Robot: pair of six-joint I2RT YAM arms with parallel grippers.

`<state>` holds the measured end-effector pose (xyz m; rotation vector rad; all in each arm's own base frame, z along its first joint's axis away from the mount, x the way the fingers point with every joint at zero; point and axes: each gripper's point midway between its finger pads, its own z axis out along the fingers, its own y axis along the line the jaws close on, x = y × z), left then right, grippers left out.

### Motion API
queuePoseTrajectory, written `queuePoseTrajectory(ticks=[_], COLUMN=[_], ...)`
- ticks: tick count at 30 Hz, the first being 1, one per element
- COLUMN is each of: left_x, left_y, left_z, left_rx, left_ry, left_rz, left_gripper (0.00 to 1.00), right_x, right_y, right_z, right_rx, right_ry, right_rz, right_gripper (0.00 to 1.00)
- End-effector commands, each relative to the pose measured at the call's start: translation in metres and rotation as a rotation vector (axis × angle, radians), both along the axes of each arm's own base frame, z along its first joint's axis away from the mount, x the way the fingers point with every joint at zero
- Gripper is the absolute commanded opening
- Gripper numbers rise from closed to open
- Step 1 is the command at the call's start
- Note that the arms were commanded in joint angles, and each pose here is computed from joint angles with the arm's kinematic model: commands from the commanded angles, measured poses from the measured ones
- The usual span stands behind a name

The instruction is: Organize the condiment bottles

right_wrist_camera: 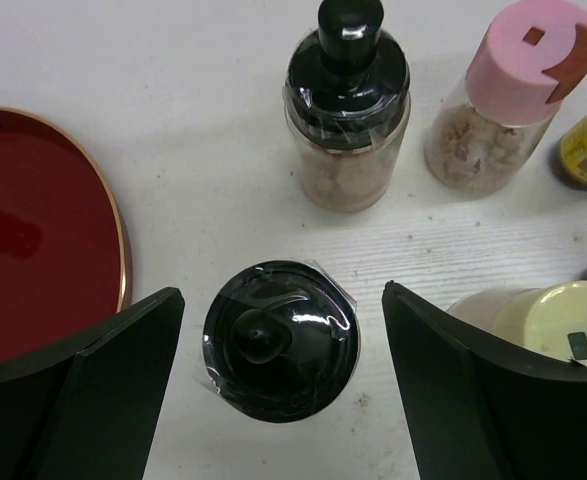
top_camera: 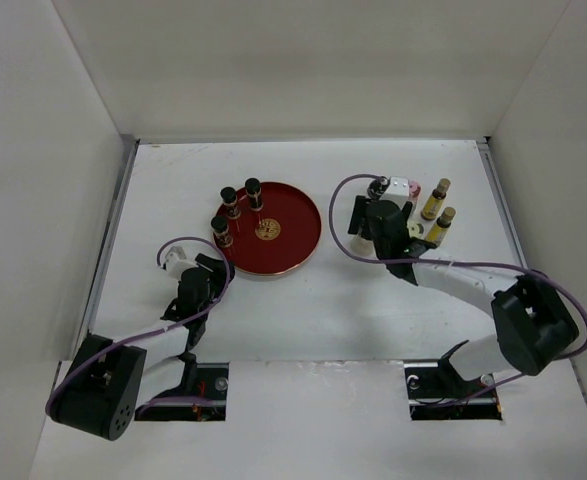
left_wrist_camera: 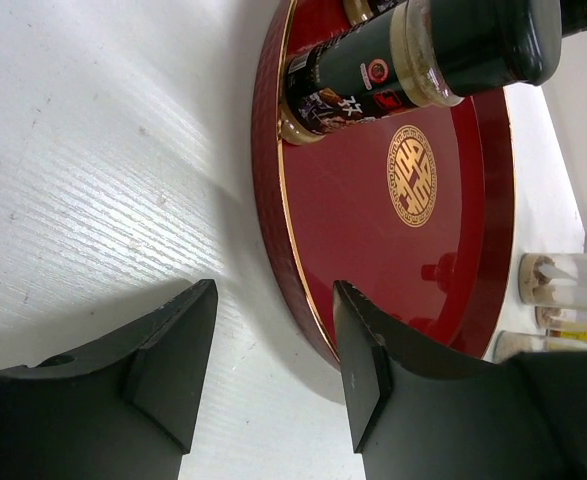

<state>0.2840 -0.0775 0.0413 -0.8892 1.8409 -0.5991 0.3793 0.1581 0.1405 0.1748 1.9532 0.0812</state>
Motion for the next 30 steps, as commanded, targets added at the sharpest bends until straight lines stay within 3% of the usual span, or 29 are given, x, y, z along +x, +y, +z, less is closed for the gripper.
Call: queuePoseTrajectory(ticks=[1, 5, 7, 11, 17, 22, 30], left_x=[0.013, 0.013, 0.013, 0.012, 0.013, 0.012, 0.009], left_y=[-0.007, -0.008, -0.008, -0.008, -0.010, -0.011, -0.005], left_z=[0.022, 0.022, 0.022, 0.022, 0.022, 0.021, 0.024], left_rx=[-0.021, -0.021, -0.021, -0.021, -0.027, -0.027, -0.031], left_ry=[-0.073, -0.071, -0.072, -0.072, -0.072, -0.070, -0.088], left_rz=[-0.013, -0.017, -0.017, -0.017, -0.024, -0.027, -0.010], left_gripper=[0.48, 0.48, 0.48, 0.48, 0.48, 0.48, 0.47], right_x=[0.002, 0.006, 0.008, 0.008, 0.001, 0.007, 0.039], right_y=[0.010, 0.013, 0.011, 0.009, 0.020, 0.065, 0.181], right_z=[-0.007, -0.022, -0.025, -0.006, 0.034, 0.064, 0.075], right_rx=[0.024, -0.009, -0.021, -0.034, -0.047, 0.010, 0.134], right_ry=[0.007, 0.051, 0.058, -0.016, -0.115, -0.167, -0.190], right_rz=[0.022, 0.021, 0.005, -0.036, -0.022, 0.082, 0.294], right_gripper=[0.88, 0.87, 0.80, 0.63, 0.59, 0.59, 0.59])
